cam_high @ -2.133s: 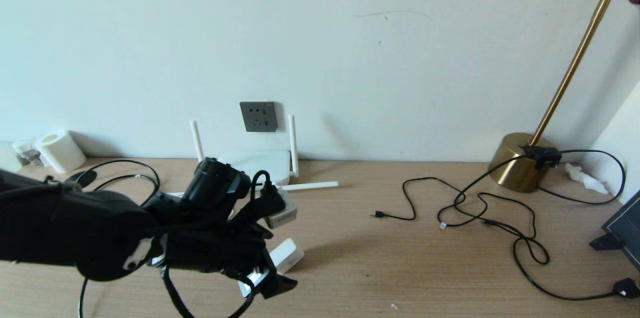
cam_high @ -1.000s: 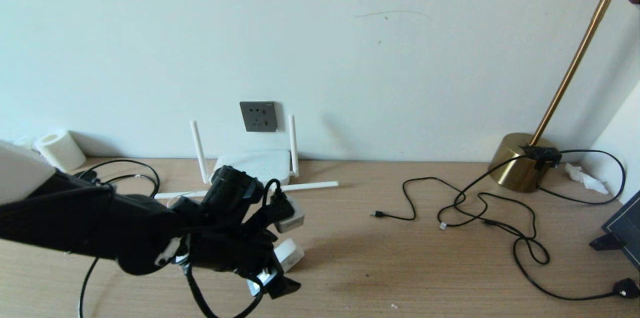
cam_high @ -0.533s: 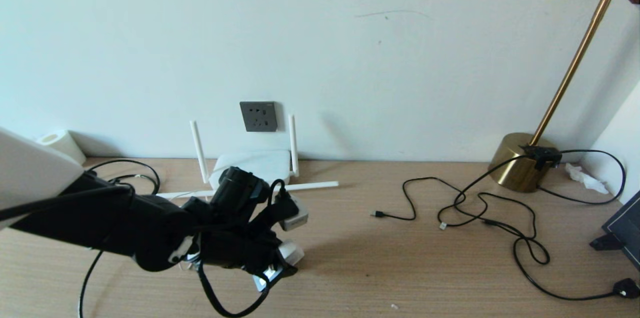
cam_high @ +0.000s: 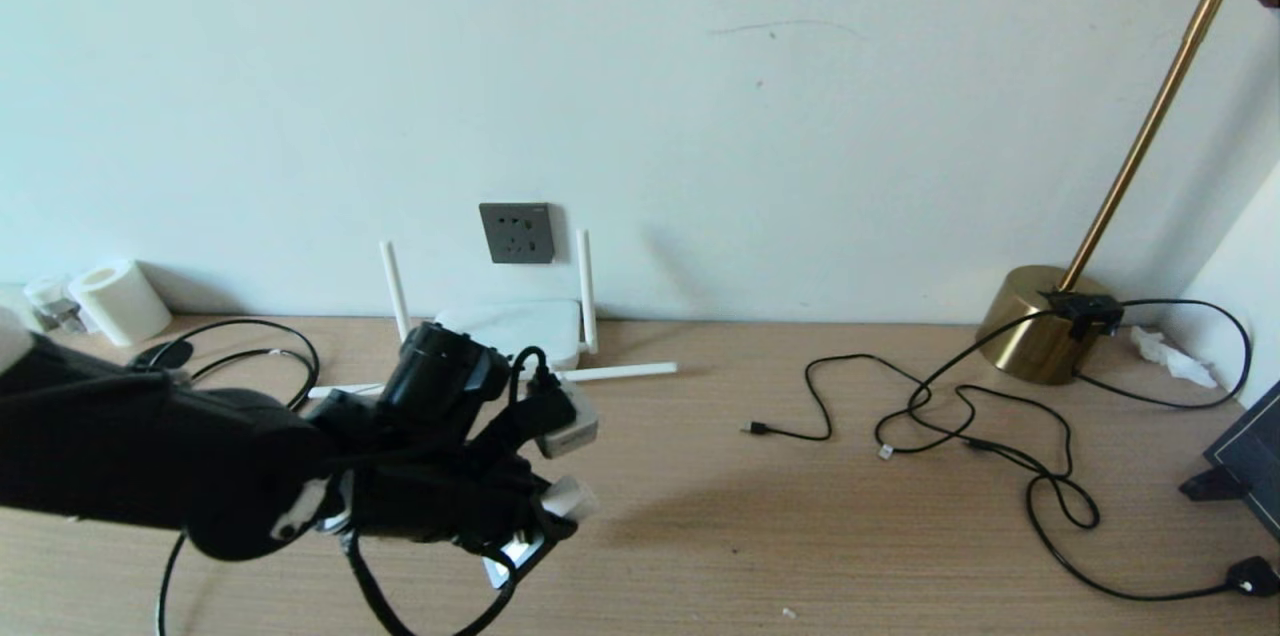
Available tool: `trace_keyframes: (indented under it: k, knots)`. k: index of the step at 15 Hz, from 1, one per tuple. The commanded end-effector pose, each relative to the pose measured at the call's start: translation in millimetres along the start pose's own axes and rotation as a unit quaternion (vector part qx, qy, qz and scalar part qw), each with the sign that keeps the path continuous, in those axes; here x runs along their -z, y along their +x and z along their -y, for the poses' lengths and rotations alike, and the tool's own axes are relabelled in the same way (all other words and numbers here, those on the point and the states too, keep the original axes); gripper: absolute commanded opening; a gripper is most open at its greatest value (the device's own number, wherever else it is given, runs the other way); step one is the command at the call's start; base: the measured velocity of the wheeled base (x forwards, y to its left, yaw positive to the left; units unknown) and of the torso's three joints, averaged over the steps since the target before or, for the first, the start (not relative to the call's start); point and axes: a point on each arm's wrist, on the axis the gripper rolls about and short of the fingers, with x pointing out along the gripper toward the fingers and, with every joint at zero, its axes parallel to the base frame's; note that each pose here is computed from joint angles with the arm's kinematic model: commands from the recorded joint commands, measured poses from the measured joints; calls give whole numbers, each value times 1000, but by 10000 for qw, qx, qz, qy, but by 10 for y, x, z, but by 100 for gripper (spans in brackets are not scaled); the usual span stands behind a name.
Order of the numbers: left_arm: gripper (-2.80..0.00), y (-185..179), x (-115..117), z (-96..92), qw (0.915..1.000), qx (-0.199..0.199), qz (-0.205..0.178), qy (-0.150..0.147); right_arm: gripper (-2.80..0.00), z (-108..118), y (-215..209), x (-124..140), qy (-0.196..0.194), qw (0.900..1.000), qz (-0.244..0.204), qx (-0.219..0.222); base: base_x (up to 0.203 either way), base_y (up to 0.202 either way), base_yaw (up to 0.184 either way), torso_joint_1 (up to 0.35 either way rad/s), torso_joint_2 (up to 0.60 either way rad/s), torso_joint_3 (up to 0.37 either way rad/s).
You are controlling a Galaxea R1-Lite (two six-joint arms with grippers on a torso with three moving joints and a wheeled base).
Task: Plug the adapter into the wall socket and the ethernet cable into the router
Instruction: Pick up plug, then align plug and socket
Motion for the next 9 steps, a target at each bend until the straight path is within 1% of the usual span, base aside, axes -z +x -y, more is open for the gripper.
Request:
trace_keyframes:
  k: [1,3,5,6,8,9]
  knots:
    - [-280,-371,-54,-10,9989,-229,402,29,-280,0,0,-1,1,10000,2,0,0,0,0,0,0,0]
    - [-280,-781,-39,-2,9965,-329,765,-32,-280,0,0,-1,1,10000,3,0,0,0,0,0,0,0]
    - [-280,-1203,4,21,9903,-558,1241,-267,-280,0,0,-1,1,10000,4,0,0,0,0,0,0,0]
    - [-280,-1399,53,7,9854,-766,1439,-491,-280,0,0,-1,1,10000,1,0,0,0,0,0,0,0]
    - [-280,-1594,196,-104,9745,-1239,1512,-1104,-280,0,0,-1,1,10000,4,0,0,0,0,0,0,0]
    - [-280,-1663,240,-101,9692,-1341,1579,-1330,-280,0,0,-1,1,10000,3,0,0,0,0,0,0,0]
